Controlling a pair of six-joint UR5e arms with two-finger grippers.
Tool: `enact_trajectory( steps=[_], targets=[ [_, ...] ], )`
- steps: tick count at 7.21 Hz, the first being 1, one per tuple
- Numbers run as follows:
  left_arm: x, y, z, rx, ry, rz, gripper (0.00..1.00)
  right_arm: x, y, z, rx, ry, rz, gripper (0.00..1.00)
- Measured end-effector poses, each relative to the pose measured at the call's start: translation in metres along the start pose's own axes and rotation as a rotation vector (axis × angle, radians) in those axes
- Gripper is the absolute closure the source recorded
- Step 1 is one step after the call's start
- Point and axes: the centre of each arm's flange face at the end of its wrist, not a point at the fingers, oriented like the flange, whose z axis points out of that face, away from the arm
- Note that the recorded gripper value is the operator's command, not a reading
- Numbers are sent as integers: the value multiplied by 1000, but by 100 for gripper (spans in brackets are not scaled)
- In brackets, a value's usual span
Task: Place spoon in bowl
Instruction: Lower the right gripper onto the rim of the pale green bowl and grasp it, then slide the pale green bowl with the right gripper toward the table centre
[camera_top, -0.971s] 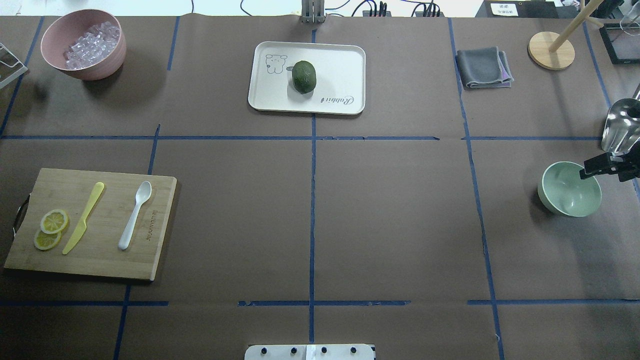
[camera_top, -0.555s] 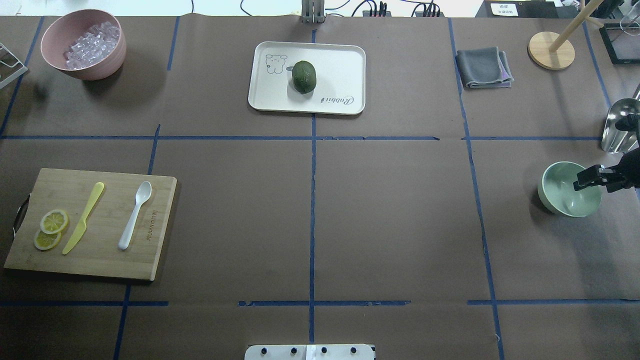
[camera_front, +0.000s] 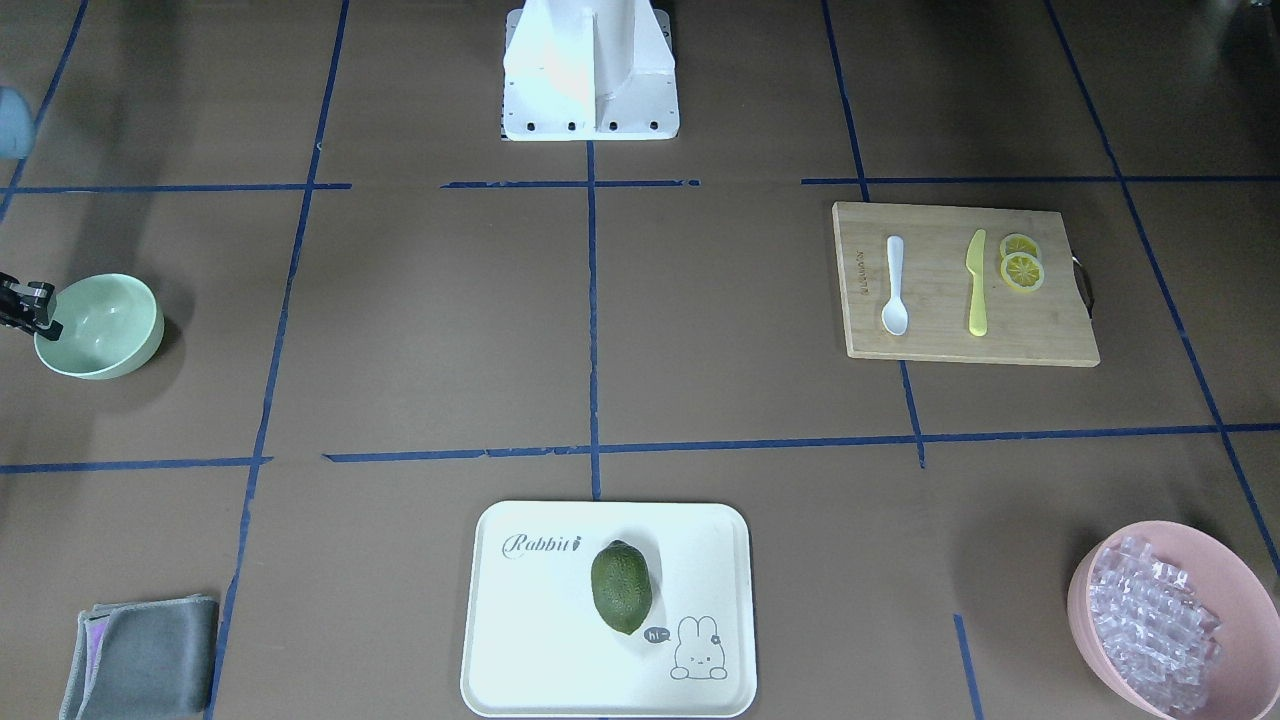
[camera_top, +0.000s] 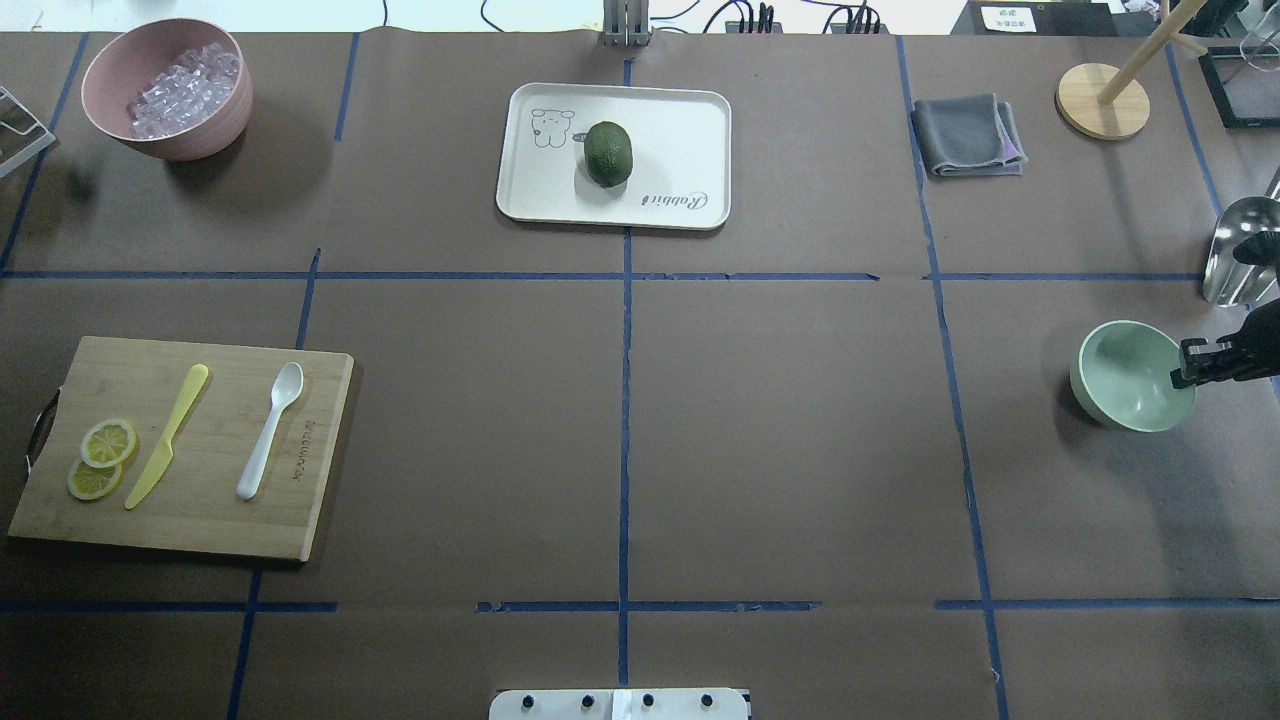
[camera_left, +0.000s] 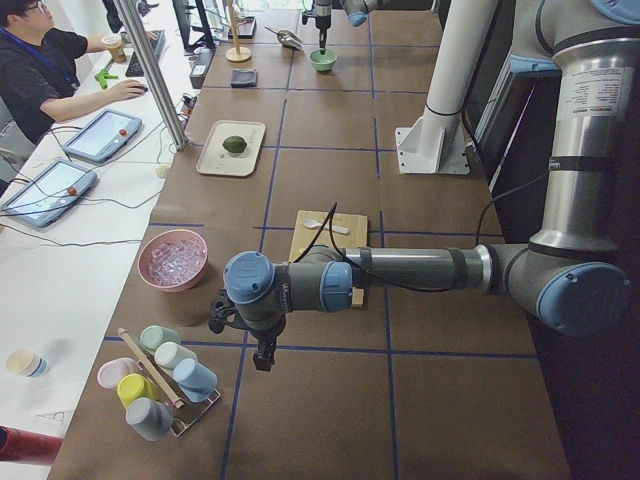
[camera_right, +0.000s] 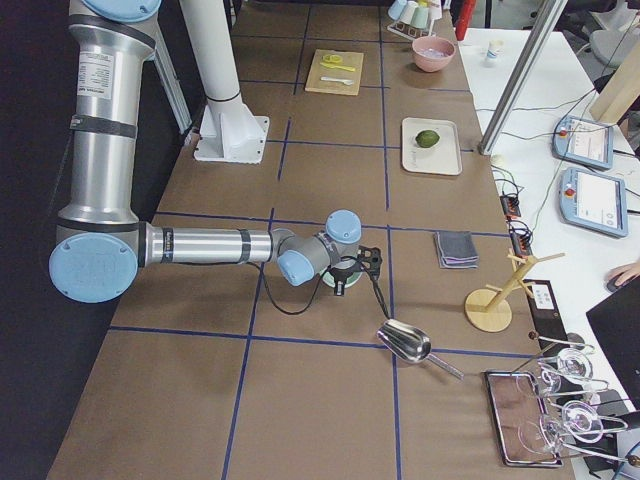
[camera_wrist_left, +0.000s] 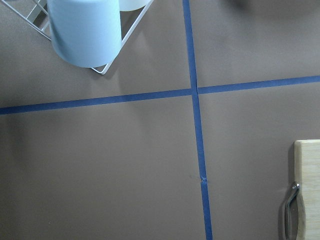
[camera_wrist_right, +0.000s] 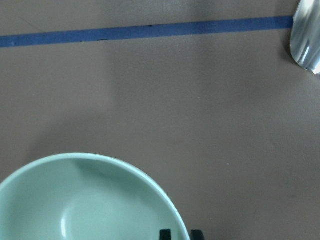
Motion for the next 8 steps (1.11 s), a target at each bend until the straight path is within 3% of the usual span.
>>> enact_trajectory(
  steps=[1,3,4,5,6,8],
  targets=[
    [0,0,0,1,0,0,0,-7,-2,-14,5,-37,3,100],
    [2,-1,-1,3,1,-3,0,-71,-20,-73,21,-198,90,100],
    [2,-1,-2,4,1,-2,0,-133,-33,-90,18,-262,154,100],
    [2,-1,-2,8,0,2,0,-209,-36,-83,11,-292,192,100],
    [2,-1,-2,11,0,5,0,-291,-27,-64,17,-293,212,100],
    [2,-1,-2,11,0,6,0,-449,5,-37,40,-201,239,100]
  ],
)
